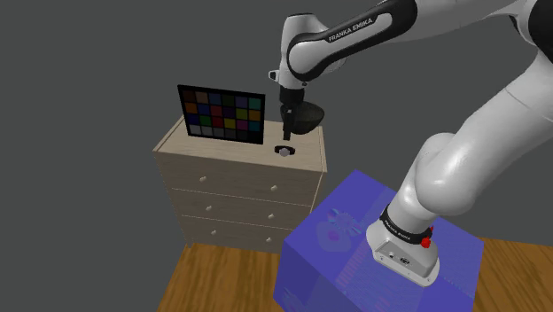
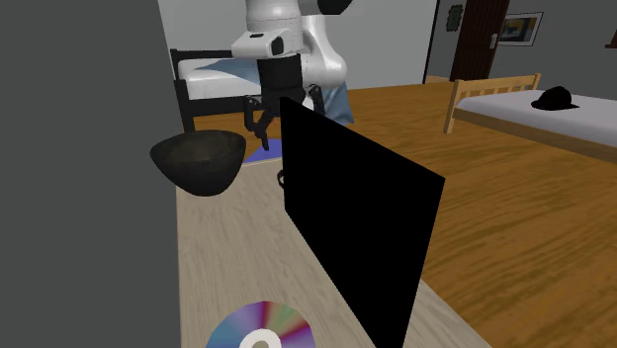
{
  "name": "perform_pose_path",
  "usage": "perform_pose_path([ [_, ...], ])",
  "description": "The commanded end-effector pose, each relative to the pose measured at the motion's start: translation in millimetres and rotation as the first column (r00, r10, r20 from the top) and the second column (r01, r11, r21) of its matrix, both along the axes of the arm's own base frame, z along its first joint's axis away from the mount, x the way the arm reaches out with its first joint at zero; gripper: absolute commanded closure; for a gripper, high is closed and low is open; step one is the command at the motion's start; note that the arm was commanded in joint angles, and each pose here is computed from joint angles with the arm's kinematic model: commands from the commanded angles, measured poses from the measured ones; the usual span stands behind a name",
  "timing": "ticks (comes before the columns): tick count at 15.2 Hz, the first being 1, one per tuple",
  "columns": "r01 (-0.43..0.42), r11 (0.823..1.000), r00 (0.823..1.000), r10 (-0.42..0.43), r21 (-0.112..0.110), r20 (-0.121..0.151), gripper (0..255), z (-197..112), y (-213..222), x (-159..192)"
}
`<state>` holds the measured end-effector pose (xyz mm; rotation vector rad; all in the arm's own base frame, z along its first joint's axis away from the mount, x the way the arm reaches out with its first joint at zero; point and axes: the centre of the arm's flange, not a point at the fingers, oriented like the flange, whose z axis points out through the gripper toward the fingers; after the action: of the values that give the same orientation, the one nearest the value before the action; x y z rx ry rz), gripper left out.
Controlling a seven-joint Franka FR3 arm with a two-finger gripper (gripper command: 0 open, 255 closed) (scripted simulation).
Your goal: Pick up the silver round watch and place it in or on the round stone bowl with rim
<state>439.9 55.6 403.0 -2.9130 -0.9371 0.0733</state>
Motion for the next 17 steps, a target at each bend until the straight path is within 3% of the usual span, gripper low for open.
perform_pose_path([
  [1,-0.038,0.999,0.999,0.038,0.017,-0.003,0,-12,8,6],
  [8,-0.038,0.999,0.999,0.038,0.017,-0.003,0,-51,11,3],
  [16,-0.038,0.999,0.999,0.038,0.017,-0.003,0,-51,11,3],
  [17,-0.038,0.999,0.999,0.038,0.017,-0.003,255,-51,11,3],
])
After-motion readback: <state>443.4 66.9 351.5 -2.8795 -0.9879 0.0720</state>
